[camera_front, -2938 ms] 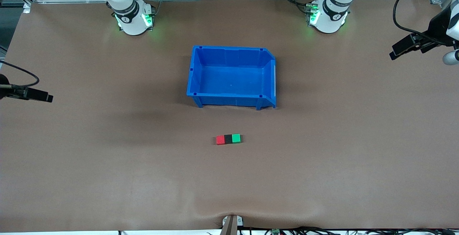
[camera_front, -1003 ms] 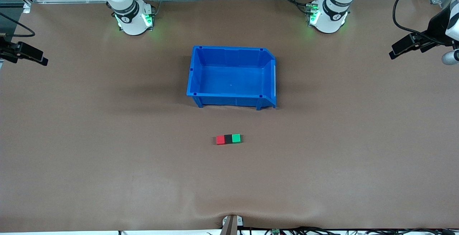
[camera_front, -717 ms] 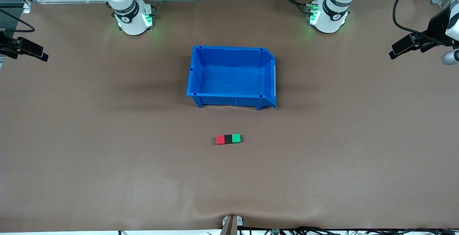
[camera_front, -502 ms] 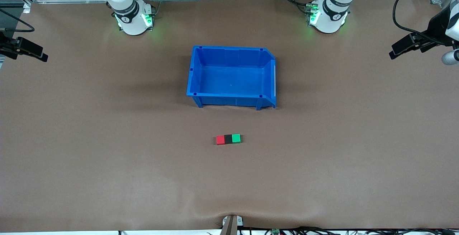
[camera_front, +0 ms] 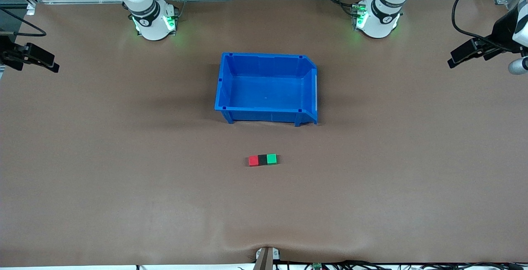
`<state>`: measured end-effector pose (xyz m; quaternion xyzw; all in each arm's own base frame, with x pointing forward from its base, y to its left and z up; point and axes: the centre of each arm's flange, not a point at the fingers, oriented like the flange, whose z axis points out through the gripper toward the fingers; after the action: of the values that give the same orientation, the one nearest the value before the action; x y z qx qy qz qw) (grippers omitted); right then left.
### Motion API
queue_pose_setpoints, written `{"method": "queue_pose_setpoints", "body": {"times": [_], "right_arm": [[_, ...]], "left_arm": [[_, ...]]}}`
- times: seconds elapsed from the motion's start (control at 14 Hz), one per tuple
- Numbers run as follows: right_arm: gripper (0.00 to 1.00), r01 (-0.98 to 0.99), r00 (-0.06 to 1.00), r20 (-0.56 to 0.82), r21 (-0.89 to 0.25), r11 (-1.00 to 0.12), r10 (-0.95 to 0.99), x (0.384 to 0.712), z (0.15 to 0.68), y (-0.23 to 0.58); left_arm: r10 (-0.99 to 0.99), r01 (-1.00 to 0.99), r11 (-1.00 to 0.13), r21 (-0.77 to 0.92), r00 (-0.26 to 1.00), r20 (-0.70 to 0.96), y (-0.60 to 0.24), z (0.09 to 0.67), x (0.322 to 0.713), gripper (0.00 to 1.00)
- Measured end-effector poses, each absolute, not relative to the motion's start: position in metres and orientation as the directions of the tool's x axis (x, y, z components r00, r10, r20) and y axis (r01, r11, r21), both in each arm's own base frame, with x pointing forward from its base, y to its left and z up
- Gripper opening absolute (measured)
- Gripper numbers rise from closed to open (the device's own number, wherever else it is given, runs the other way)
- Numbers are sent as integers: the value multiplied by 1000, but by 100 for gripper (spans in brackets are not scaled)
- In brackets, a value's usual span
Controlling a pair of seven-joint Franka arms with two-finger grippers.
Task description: Attach green and red cubes to black cube
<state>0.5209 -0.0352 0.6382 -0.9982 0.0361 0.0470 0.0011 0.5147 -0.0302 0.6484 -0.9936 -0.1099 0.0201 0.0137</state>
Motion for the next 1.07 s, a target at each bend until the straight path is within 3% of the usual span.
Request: {"method": "queue_pose_setpoints", "body": {"times": [1.07], "right_arm": [[100,-62,996,-60,1,-998,-62,523,645,-31]], "left_arm": [[222,221,-975,-30,975,-32,-29,651,515,100]]}}
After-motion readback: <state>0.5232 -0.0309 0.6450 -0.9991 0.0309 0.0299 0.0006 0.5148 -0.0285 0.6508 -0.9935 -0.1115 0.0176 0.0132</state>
